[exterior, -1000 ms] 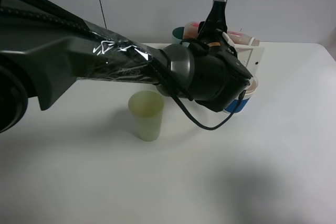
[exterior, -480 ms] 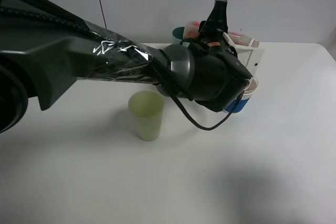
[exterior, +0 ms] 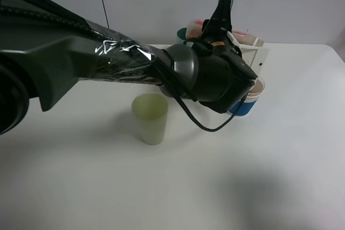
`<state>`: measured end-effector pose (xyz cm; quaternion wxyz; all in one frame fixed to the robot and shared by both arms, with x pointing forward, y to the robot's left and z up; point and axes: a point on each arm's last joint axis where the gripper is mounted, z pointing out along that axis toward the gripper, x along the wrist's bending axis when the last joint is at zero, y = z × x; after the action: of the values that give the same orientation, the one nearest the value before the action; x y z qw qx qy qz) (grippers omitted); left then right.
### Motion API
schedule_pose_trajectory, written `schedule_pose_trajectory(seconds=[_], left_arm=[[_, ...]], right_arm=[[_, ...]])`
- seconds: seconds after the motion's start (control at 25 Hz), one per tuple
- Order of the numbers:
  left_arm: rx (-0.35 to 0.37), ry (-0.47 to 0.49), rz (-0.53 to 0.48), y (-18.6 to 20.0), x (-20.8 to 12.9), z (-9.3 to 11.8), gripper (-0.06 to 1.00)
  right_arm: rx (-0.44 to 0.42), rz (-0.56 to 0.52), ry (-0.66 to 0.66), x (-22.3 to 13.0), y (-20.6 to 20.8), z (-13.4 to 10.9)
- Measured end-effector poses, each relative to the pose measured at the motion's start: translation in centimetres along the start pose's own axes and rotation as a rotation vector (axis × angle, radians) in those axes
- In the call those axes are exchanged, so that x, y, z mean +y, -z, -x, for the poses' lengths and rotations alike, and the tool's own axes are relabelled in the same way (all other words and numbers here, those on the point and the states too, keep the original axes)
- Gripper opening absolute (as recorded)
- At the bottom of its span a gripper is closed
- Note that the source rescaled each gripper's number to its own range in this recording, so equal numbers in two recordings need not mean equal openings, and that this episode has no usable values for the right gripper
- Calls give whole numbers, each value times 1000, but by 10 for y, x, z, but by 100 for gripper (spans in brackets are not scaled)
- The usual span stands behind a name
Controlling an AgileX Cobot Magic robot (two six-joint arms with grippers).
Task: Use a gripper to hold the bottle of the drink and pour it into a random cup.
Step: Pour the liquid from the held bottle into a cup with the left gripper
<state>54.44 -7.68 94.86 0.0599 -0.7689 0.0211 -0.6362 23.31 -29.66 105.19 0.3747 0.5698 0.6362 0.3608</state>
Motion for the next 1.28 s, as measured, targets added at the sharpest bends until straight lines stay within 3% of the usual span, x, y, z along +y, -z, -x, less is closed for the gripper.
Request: schedule_pose_trajectory(seconds=[1.28], left_arm=[[3, -64, -38, 0, -6, 6, 0]], right_arm=[[0, 0, 0, 0, 0, 0]])
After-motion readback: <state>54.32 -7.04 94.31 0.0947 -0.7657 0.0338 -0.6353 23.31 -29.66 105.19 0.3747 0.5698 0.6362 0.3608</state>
